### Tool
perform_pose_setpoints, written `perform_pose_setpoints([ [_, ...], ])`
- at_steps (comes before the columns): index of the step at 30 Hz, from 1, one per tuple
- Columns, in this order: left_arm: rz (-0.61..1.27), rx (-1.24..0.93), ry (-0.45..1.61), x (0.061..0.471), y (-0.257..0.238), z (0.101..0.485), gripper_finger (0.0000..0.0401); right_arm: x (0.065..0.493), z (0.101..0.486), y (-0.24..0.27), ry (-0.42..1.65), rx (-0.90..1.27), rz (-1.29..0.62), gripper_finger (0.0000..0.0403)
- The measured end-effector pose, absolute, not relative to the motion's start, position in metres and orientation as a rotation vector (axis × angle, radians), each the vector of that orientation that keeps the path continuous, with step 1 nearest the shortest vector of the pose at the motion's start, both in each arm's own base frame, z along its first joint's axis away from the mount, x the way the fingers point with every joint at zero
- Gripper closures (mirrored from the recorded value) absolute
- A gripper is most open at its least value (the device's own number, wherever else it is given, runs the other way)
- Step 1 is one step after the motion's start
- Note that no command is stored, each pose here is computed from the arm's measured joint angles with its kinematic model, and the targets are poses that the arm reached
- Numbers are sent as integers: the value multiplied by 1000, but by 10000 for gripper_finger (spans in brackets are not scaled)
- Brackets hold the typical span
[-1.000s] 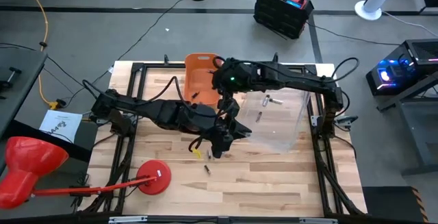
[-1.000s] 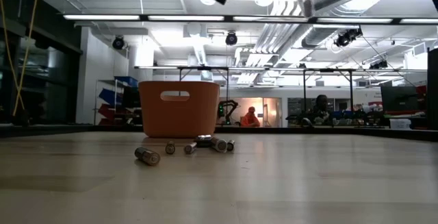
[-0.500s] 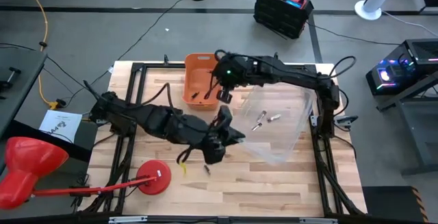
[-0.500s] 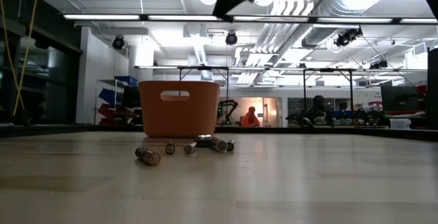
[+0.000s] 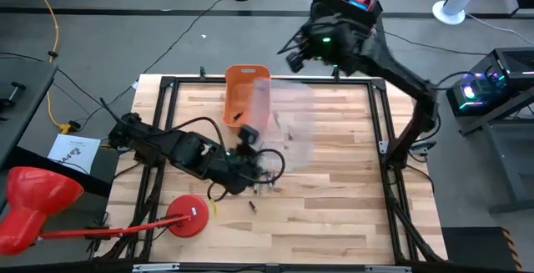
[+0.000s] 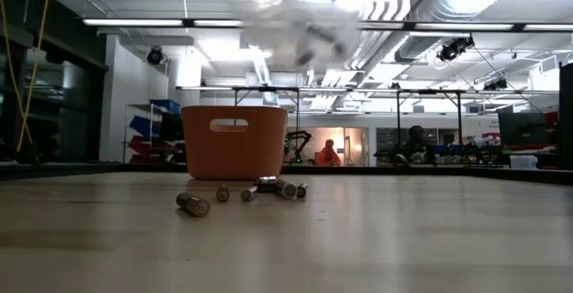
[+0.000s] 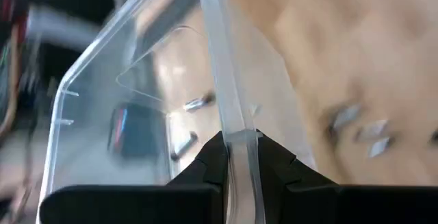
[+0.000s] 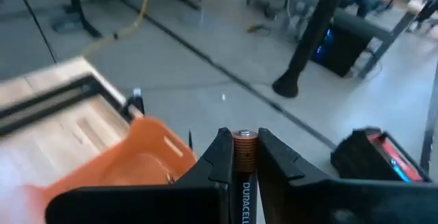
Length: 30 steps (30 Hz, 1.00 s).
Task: Sort batteries
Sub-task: Put the brown battery into the orange bin
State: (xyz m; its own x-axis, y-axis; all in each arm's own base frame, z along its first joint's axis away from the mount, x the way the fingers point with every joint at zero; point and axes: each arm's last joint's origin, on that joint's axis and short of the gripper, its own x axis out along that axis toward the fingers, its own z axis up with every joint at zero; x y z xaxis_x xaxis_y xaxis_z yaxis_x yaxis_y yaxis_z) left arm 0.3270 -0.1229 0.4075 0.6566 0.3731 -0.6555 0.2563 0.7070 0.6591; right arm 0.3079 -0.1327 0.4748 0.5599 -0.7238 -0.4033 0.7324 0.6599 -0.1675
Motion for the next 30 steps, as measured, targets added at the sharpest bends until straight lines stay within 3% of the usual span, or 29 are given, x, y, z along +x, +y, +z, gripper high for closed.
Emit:
perform_pose_setpoints([
  [3,217,798,979,318,-111,403,372,285,494,-126,404,33,-841,384],
  [7,310,745,970,325,-94,404,372,260,512,-109,332,88,-738,384],
  [15,170,720,765,372,-66,395,373,231,538,-51,219,145,-484,384],
  [21,210,729,625,405,-19,357,373,214,548,-17,166,177,-379,384],
  [30,232,627,816,397,59,280,367,211,549,8,154,171,-371,384],
])
